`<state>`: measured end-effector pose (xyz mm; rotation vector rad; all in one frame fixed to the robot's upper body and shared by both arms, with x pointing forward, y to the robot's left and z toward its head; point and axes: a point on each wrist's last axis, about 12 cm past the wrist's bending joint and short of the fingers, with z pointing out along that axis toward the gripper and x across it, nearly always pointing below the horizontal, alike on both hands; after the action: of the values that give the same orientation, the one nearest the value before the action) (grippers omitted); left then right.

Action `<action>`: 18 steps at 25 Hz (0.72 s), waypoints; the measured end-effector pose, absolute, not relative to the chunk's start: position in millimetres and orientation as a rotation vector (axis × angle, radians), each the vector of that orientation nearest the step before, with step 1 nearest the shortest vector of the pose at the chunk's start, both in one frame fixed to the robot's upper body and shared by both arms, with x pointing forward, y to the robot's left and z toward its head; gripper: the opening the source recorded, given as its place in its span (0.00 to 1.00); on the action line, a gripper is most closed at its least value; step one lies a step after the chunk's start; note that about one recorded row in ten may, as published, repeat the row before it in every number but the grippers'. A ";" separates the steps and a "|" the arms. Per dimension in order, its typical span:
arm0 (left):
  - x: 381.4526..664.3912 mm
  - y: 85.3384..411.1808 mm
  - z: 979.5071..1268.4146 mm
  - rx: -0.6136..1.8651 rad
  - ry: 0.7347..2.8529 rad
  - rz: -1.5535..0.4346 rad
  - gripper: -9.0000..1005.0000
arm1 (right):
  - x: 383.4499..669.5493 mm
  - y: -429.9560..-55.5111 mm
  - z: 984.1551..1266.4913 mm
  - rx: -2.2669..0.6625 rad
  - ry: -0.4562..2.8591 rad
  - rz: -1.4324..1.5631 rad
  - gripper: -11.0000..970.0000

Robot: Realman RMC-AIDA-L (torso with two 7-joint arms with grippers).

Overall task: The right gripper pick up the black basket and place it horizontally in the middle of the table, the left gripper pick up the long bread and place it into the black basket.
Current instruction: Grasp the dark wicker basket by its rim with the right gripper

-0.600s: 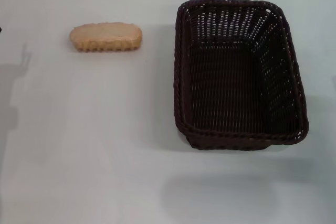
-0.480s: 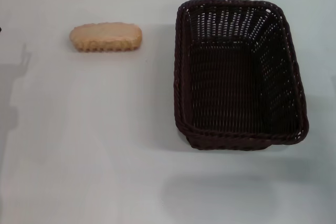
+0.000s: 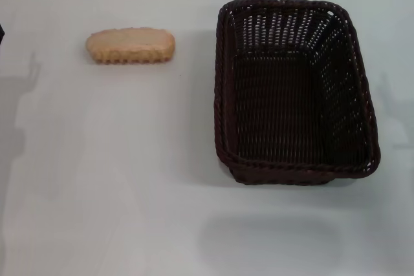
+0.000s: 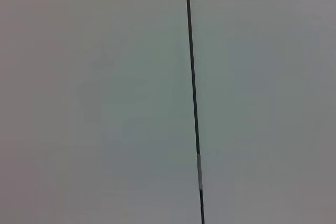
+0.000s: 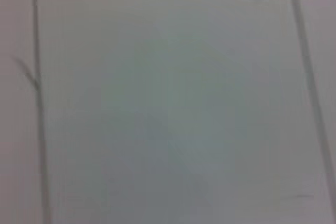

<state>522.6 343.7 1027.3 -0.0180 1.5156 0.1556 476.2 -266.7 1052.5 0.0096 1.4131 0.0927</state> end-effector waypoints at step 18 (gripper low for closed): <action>539.3 340.3 1027.3 -0.038 1.576 0.145 0.78 | 487.2 -256.0 1142.6 -0.047 2.032 0.391 0.81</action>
<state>539.3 340.3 1027.3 -0.0377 1.5760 0.1450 487.2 -256.0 1142.6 -0.0467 2.0323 0.3906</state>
